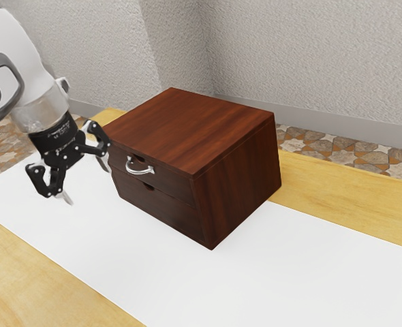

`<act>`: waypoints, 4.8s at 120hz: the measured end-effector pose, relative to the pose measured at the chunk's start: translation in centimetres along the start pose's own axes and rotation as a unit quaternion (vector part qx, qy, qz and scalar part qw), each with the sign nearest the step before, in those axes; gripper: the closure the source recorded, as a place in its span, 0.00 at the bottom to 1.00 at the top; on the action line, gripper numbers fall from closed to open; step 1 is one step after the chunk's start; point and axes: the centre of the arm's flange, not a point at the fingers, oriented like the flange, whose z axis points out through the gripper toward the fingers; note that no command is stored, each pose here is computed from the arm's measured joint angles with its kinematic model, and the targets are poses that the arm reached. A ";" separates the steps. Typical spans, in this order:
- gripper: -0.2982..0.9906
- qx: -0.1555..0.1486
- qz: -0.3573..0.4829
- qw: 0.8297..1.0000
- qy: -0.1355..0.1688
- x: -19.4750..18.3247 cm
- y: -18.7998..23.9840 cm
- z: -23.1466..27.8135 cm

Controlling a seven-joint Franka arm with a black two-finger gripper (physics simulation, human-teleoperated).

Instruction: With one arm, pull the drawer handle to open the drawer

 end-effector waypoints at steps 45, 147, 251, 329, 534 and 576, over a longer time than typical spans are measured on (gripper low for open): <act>0.23 -0.043 -0.071 0.997 -0.007 1.2 0.1 1.9; 0.23 -0.035 -0.067 0.997 0.003 4.8 4.9 6.9; 0.45 -0.047 -0.049 0.998 0.013 6.4 8.1 8.8; 0.76 -0.050 -0.065 0.997 0.012 6.8 2.7 8.1; 0.31 -0.169 -0.089 0.980 0.054 0.7 -12.1 0.1; 0.24 -0.126 0.126 0.984 -0.025 -14.1 2.5 -11.7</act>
